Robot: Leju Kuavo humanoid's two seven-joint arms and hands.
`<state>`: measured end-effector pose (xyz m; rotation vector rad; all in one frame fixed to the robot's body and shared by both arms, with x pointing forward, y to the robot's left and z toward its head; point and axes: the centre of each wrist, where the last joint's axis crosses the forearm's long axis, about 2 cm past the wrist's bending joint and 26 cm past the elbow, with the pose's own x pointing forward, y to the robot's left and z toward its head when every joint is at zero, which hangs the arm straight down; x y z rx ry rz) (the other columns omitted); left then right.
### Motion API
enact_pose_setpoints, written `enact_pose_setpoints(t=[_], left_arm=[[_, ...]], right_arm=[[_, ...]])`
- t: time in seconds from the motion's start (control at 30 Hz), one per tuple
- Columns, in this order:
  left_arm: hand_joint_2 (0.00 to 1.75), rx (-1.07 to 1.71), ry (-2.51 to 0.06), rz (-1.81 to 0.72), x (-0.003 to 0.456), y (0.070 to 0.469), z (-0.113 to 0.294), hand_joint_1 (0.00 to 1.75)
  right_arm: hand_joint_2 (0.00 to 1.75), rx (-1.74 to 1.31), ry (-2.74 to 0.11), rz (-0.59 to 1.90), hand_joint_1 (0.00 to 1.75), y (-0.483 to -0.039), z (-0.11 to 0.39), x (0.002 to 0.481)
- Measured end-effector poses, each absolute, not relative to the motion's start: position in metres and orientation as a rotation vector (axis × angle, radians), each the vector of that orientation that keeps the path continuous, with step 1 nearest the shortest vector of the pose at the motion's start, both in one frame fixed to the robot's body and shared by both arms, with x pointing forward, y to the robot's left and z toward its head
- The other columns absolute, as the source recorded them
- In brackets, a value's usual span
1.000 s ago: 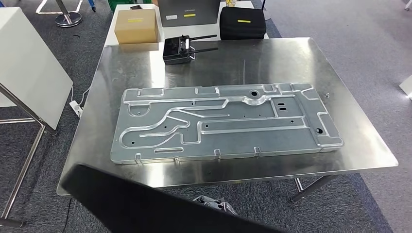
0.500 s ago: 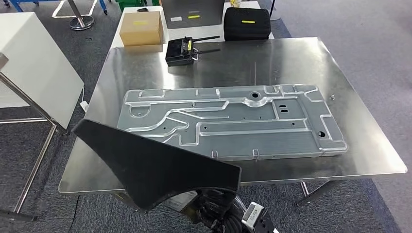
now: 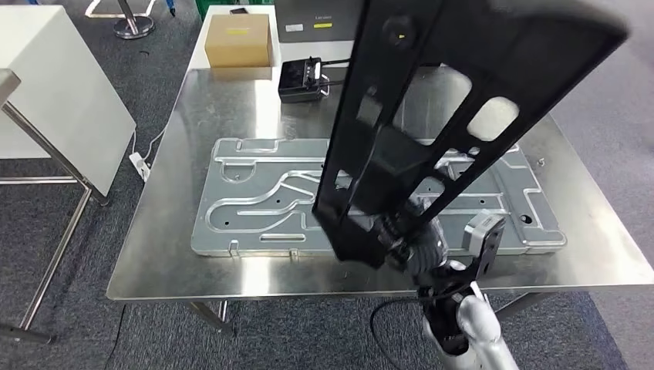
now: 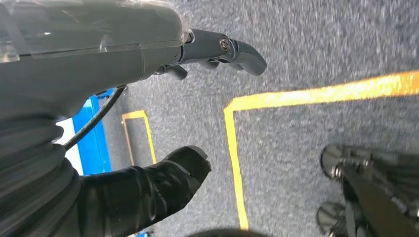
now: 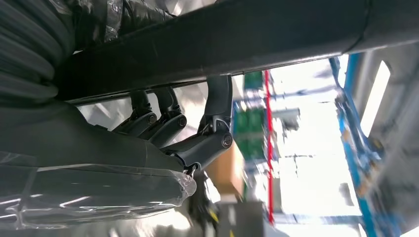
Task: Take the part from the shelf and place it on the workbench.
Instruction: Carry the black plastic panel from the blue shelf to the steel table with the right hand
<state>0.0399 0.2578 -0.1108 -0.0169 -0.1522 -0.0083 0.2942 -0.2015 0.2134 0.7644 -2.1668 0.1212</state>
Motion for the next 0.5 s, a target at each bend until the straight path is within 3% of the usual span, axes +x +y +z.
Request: enact_pose_setpoints(t=[0.33, 0.5], left_arm=[[1.75, -0.019, -0.158, -0.027, 0.041, 0.257, -0.111, 0.0], [1.75, -0.018, -0.16, -0.041, 0.041, 0.257, -0.111, 0.0]], right_arm=[[1.75, 0.518, -2.26, 0.121, 1.75, -0.218, 0.233, 0.317], [1.75, 0.084, -2.354, 0.216, 1.75, -0.215, 0.239, 0.321]])
